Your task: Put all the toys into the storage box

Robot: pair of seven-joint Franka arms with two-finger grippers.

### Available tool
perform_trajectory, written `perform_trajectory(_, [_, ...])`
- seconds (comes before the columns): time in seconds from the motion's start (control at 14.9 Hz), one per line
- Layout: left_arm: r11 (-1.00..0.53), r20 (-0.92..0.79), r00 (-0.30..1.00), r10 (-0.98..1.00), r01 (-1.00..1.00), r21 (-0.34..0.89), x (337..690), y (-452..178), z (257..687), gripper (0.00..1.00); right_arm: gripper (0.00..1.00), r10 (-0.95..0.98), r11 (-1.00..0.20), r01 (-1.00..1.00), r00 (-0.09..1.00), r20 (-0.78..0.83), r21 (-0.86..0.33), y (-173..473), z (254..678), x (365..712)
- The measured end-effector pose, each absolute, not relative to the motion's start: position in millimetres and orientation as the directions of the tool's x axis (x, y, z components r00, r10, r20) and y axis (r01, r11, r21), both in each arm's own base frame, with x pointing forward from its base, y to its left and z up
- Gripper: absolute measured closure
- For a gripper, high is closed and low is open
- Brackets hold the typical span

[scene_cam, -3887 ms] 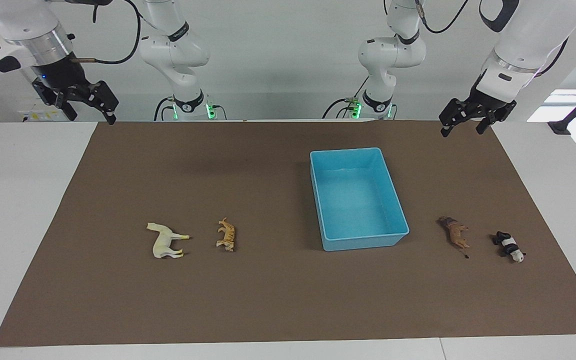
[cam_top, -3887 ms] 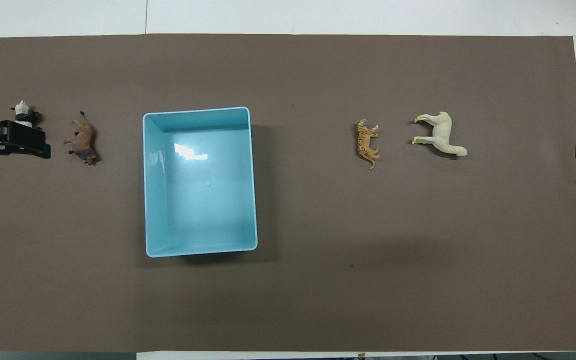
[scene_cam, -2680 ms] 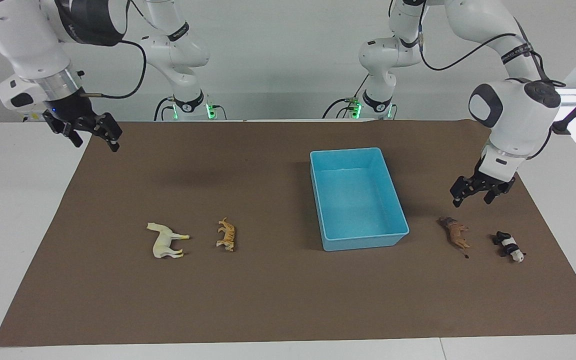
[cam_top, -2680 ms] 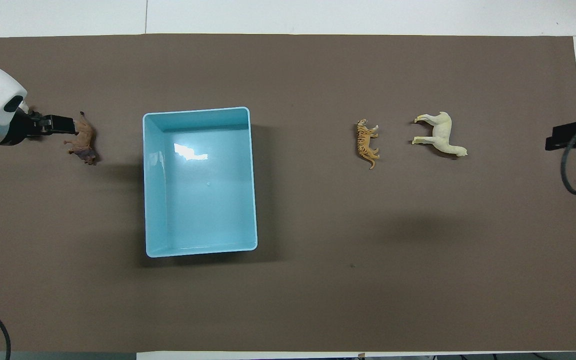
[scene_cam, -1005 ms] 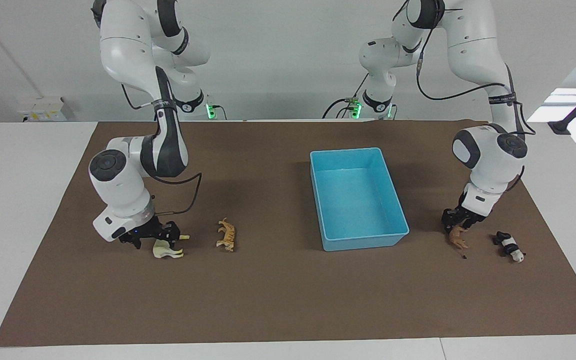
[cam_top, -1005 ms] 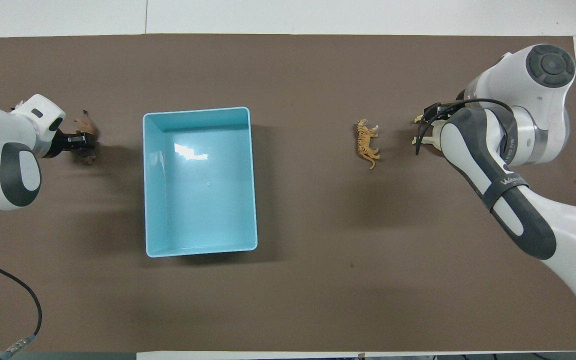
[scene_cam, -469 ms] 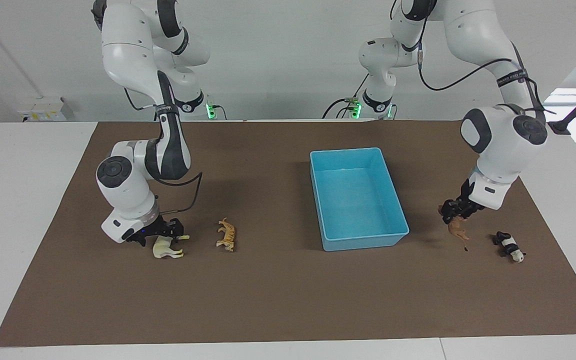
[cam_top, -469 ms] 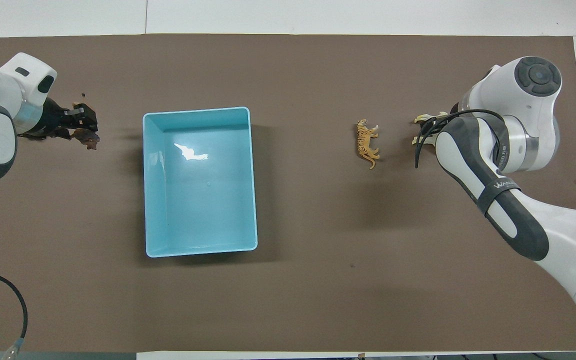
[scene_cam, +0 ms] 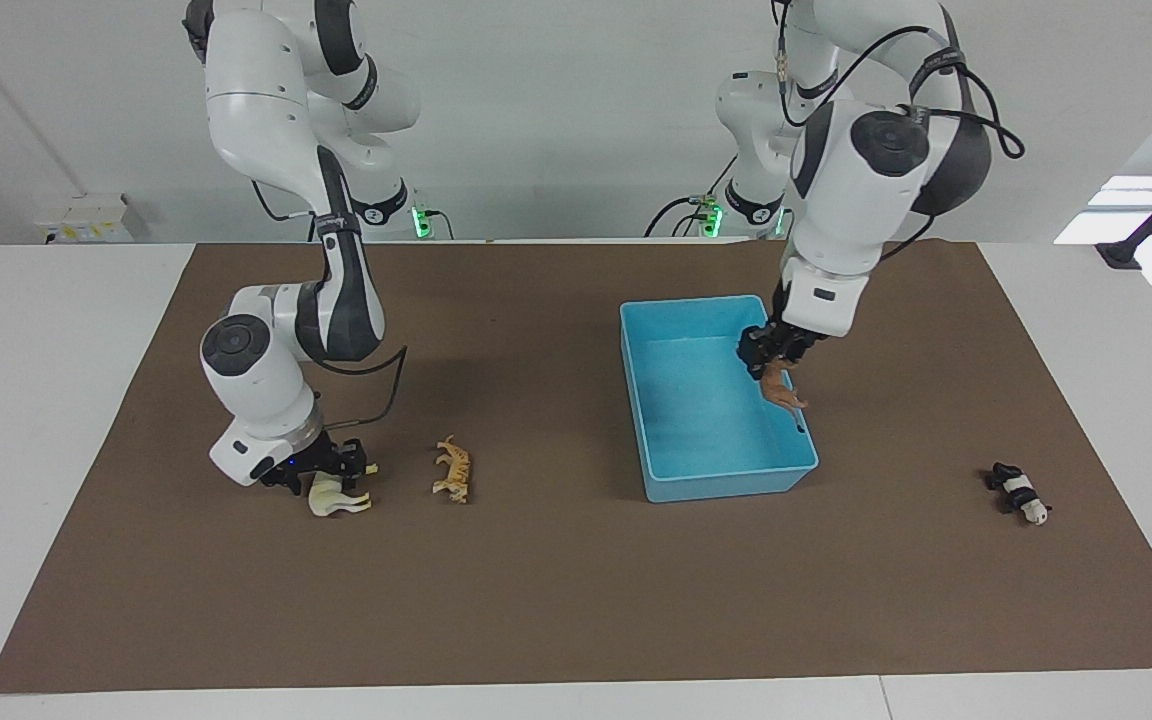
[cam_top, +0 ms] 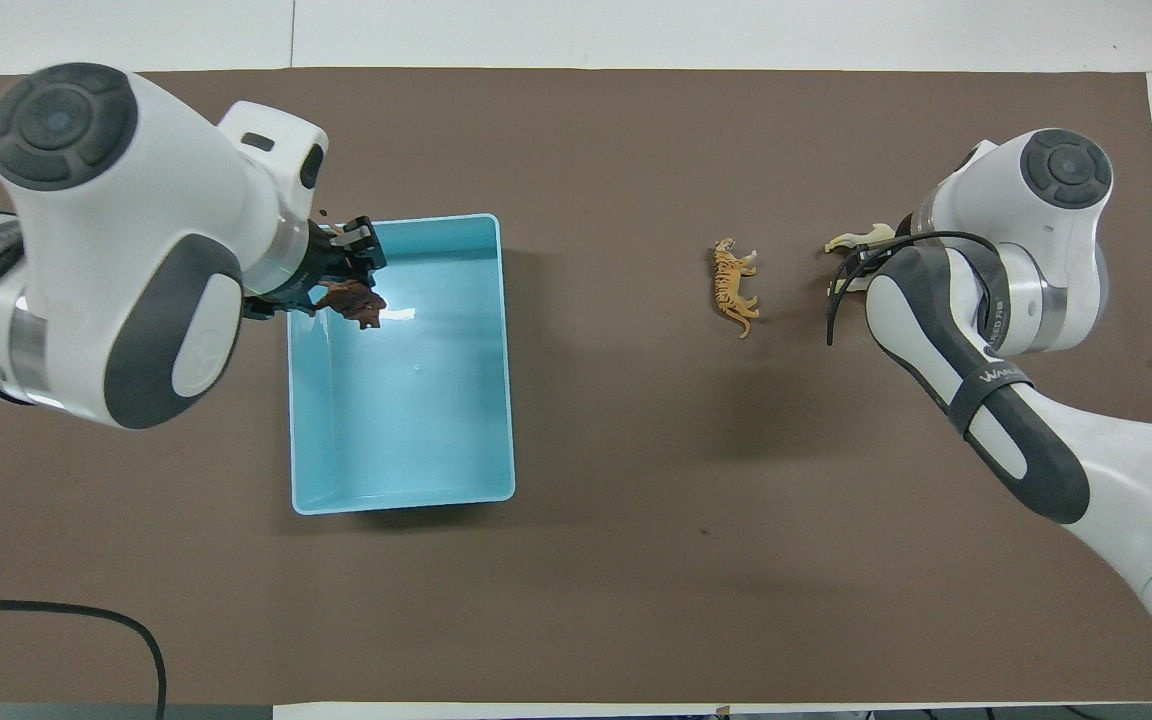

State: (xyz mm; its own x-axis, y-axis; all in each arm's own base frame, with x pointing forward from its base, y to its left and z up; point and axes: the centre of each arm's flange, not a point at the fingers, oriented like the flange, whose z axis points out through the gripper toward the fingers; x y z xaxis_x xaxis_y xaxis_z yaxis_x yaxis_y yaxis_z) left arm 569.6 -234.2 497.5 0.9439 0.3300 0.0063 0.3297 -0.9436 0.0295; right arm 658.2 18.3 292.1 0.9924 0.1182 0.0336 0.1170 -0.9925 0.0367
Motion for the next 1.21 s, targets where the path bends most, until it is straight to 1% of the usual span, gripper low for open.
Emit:
perform_trajectory(0.13, [-0.946, 0.024, 0.947, 0.321, 0.320, 0.045, 561.6, -244.7, 469.8, 0.38, 0.55, 0.119, -0.992, 0.117, 0.992, 0.037, 0.037, 18.6, 291.9, 658.2])
perform_trajectory(0.2, [-0.946, 0.032, 0.946, 0.323, 0.321, 0.051, 557.9, -242.2, 454.6, 0.38, 0.59, 0.119, -0.992, 0.118, 0.992, 0.039, 0.037, 18.9, 292.3, 658.4])
perform_trajectory(0.34, [-0.943, 0.033, 0.943, 0.330, 0.328, 0.049, 550.2, -234.5, 432.4, 0.38, 0.59, 0.126, -0.992, 0.124, 0.991, 0.043, 0.037, 23.5, 293.2, 658.9])
perform_trajectory(0.47, [-0.943, 0.022, 0.943, 0.331, 0.330, 0.039, 545.1, -231.6, 421.3, 0.38, 0.59, 0.147, -0.989, 0.145, 0.988, 0.056, 0.037, 41.0, 301.6, 661.8])
perform_trajectory(0.54, [-0.944, 0.016, 0.944, 0.329, 0.328, 0.033, 542.7, -231.4, 418.3, 0.38, 0.59, 0.149, -0.988, 0.147, 0.987, 0.055, 0.037, 54.3, 311.9, 664.3])
perform_trajectory(0.67, [-0.948, 0.008, 0.949, 0.316, 0.316, 0.026, 535.1, -236.4, 414.8, 0.38, 0.60, 0.131, -0.991, 0.130, 0.991, 0.027, 0.036, 90.2, 354.1, 669.6])
perform_trajectory(0.74, [-0.951, 0.007, 0.951, 0.309, 0.308, 0.025, 531.6, -239.9, 414.8, 0.34, 0.60, 0.109, -0.993, 0.109, 0.994, 0.012, 0.036, 111.1, 384.7, 670.5])
perform_trajectory(0.8, [-0.952, 0.009, 0.952, 0.305, 0.305, 0.027, 530.3, -241.7, 416.3, 0.34, 0.60, 0.087, -0.996, 0.086, 0.996, 0.004, 0.038, 130.5, 414.9, 669.1])
perform_trajectory(0.87, [-0.952, 0.012, 0.952, 0.306, 0.306, 0.030, 530.6, -241.2, 418.8, 0.28, 0.60, 0.067, -0.997, 0.066, 0.998, 0.000, 0.039, 146.9, 439.5, 665.6])
perform_trajectory(0.94, [-0.950, 0.018, 0.950, 0.311, 0.310, 0.034, 532.3, -238.7, 423.2, 0.19, 0.60, 0.049, -0.998, 0.049, 0.999, -0.001, 0.039, 159.7, 456.4, 661.8])
perform_trajectory(1.07, [-0.943, 0.020, 0.943, 0.332, 0.331, 0.031, 540.0, -224.7, 441.8, 0.00, 0.60, 0.023, -0.999, 0.023, 1.000, 0.002, 0.038, 175.6, 473.9, 656.2])
perform_trajectory(1.21, [-0.947, 0.032, 0.947, 0.320, 0.320, -0.011, 551.7, -195.6, 470.4, 0.00, 0.60, 0.013, -0.999, 0.013, 1.000, 0.001, 0.033, 182.3, 478.5, 653.7])
